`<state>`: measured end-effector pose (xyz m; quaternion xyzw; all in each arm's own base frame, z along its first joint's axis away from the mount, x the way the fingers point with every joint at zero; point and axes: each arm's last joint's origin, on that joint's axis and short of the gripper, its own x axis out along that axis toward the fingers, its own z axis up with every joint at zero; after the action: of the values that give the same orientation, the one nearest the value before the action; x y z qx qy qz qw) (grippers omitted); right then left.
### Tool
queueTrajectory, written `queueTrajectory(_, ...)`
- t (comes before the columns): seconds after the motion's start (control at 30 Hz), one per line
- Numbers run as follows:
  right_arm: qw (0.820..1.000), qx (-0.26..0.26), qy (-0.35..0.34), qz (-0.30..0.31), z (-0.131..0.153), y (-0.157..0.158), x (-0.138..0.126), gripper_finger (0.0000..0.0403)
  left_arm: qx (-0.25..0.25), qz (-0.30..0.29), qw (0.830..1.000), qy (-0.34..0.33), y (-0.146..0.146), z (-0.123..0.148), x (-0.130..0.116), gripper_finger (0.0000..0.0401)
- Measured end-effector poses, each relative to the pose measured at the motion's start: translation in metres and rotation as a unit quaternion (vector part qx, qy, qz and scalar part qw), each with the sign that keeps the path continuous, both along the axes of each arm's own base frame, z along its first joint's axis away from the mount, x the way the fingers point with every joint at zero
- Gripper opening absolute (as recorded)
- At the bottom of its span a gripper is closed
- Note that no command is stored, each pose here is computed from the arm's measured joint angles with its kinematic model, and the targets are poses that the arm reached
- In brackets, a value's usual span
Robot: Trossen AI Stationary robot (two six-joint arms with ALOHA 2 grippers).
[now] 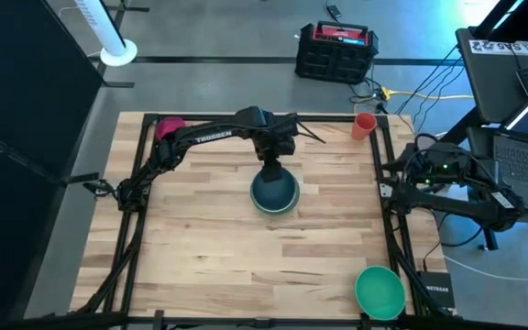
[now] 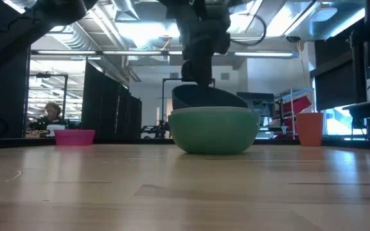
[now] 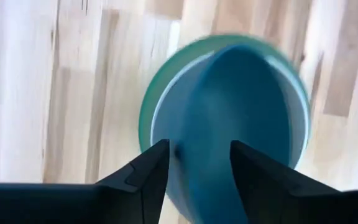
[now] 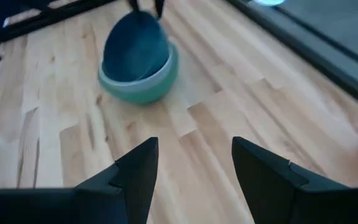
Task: Nest bowls inside each other
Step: Stack the blue on top of the light green bowl
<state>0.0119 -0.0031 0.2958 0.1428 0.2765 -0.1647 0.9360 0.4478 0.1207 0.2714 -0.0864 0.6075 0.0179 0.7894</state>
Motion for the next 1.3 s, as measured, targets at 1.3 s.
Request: queueTrajectory(1.3, 0.998, 0.027, -0.005, 0.060, -0.012, 0.000, 0.014, 0.0193, 0.078, -0.024, 0.987, -0.135, -0.020, 0.022, 0.027, 0.0149)
